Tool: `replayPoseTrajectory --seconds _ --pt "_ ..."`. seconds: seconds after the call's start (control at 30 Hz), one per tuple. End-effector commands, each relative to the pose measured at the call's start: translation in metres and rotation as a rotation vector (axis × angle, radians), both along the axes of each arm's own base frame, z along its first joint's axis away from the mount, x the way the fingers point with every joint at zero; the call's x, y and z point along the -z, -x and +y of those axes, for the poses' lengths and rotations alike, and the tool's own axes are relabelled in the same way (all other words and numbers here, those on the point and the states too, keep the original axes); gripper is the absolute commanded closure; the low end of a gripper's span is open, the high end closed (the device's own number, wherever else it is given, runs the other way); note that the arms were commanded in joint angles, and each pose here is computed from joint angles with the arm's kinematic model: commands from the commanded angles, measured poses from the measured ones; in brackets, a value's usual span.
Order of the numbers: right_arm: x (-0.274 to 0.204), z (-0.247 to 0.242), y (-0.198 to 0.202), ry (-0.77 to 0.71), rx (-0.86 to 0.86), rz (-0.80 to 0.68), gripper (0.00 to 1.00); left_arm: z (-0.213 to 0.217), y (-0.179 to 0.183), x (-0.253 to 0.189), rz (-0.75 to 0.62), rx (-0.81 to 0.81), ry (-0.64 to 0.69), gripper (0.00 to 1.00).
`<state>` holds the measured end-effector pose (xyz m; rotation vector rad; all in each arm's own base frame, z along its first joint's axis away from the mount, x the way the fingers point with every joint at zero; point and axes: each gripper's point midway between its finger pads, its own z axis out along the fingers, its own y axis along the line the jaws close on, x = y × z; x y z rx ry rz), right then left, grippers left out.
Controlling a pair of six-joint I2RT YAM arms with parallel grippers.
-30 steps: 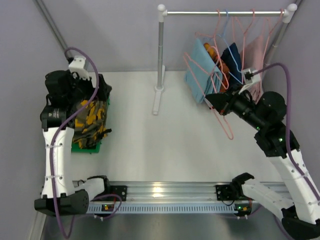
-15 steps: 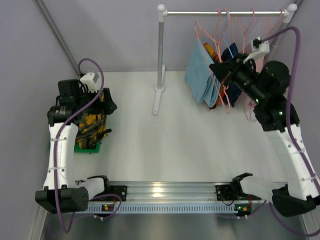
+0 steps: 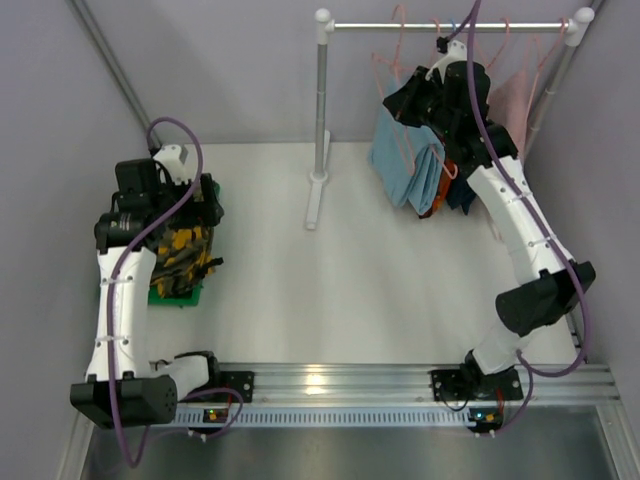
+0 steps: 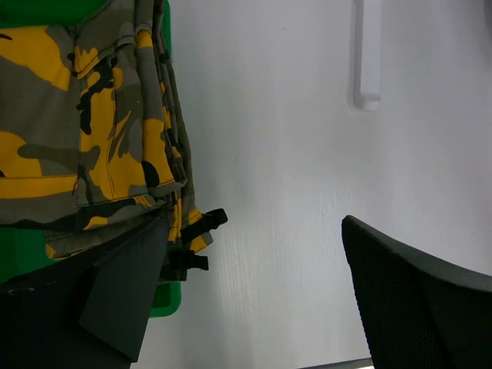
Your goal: Remove the trousers from the hanger
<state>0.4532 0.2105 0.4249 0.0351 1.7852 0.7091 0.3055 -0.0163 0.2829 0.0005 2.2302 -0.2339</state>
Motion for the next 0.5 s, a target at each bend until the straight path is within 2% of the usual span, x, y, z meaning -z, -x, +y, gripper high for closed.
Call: replayPoseTrajectory --seconds 0.0,0.13,0.3,0.37,0.43,0.47 --pt "-0.039 -0.005 -0.011 -0.015 0.034 -0.117 1.0 0.01 -0.003 -0.017 -0.077 -0.055 -0.033 0.01" --pt "-0.028 -0.001 -0.021 -0.011 0.036 -0.104 1.0 0.015 -0.002 -0.012 -0.071 -0.066 -0.063 0.01" --pt "0.005 0.004 -0.03 0.026 0.022 -0.051 1.0 0.009 -0.001 -0.002 -0.032 -0.039 -0.036 0.01" --pt "0.009 0.005 -0.029 0.03 0.01 -0.046 0.95 0.009 0.0 -0.001 -0.036 -0.028 -0.043 0.01" --pt "0.015 0.008 -0.024 0.028 -0.015 -0.036 0.81 0.006 0.001 0.001 -0.036 0.016 -0.061 0.01" --pt "0.014 0.008 -0.017 0.024 -0.027 -0.034 0.78 0.005 0.002 0.002 -0.034 0.028 -0.063 0.01"
